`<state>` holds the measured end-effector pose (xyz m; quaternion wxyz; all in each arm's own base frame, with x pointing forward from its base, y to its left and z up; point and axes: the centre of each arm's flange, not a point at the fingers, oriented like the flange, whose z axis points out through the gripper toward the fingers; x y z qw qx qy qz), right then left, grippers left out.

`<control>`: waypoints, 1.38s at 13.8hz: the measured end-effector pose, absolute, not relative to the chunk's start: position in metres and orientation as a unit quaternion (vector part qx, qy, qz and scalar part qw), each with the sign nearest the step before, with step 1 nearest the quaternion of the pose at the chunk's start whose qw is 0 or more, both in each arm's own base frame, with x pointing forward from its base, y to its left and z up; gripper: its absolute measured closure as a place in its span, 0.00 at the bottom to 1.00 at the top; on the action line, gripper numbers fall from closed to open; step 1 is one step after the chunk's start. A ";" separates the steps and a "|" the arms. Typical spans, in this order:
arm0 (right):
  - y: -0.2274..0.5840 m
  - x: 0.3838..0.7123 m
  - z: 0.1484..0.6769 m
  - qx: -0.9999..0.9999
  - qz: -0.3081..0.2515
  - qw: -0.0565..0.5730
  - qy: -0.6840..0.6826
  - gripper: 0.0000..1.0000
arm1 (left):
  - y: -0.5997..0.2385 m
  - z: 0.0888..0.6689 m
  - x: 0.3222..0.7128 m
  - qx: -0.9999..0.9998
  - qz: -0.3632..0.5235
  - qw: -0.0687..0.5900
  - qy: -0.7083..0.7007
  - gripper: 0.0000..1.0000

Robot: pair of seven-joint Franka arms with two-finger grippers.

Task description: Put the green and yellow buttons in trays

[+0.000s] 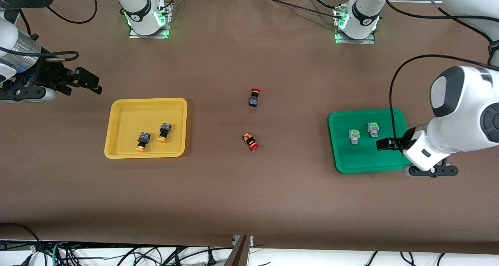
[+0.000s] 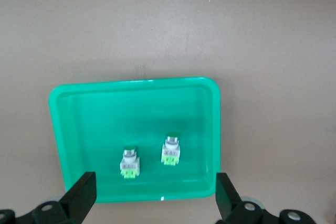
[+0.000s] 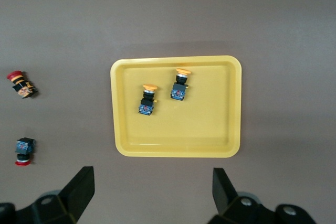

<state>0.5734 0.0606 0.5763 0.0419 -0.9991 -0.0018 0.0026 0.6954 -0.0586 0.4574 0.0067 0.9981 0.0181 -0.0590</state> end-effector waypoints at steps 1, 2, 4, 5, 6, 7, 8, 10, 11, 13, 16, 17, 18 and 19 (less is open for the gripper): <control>0.062 0.573 0.572 -0.999 0.007 0.038 -0.004 0.00 | -0.057 0.475 0.692 0.998 -0.052 0.005 0.019 0.00; 0.064 0.573 0.568 -0.999 0.010 0.037 -0.006 0.00 | -0.053 0.496 0.685 0.999 -0.045 0.002 0.022 0.00; 0.067 0.574 0.566 -0.999 0.011 0.035 -0.010 0.00 | -0.041 0.542 0.662 0.999 -0.036 -0.003 0.035 0.00; 0.067 0.574 0.566 -0.999 0.011 0.034 -0.014 0.00 | -0.036 0.561 0.648 0.999 -0.033 -0.002 0.041 0.00; 0.070 0.574 0.566 -0.999 0.011 0.032 -0.019 0.00 | -0.033 0.574 0.633 0.998 -0.033 -0.004 0.045 0.00; 0.074 0.573 0.566 -0.999 0.011 0.031 -0.024 0.00 | -0.032 0.582 0.619 0.998 -0.034 -0.006 0.047 0.00; 0.077 0.572 0.567 -0.999 0.013 0.029 -0.027 0.00 | -0.033 0.584 0.606 0.998 -0.038 -0.007 0.046 0.00; 0.076 0.568 0.575 -0.999 0.022 0.022 -0.029 0.00 | -0.035 0.576 0.583 0.997 -0.056 -0.010 0.043 0.00; 0.074 0.567 0.581 -0.999 0.024 0.017 -0.029 0.00 | -0.036 0.569 0.575 0.997 -0.066 -0.011 0.042 0.00; 0.070 0.566 0.588 -0.999 0.022 0.010 -0.028 0.00 | -0.036 0.560 0.569 0.996 -0.074 -0.011 0.040 0.00; 0.069 0.565 0.588 -0.999 0.028 0.007 -0.028 0.00 | -0.034 0.564 0.569 0.997 -0.068 -0.011 0.040 0.00; 0.072 0.561 0.587 -0.999 0.039 0.006 -0.031 0.00 | -0.033 0.566 0.569 0.997 -0.067 -0.010 0.042 0.00; 0.077 0.559 0.586 -0.998 0.047 0.005 -0.037 0.00 | -0.031 0.566 0.569 0.997 -0.066 -0.010 0.043 0.00; 0.084 0.557 0.585 -0.998 0.050 0.004 -0.043 0.00 | -0.030 0.566 0.569 0.997 -0.066 -0.010 0.044 0.00</control>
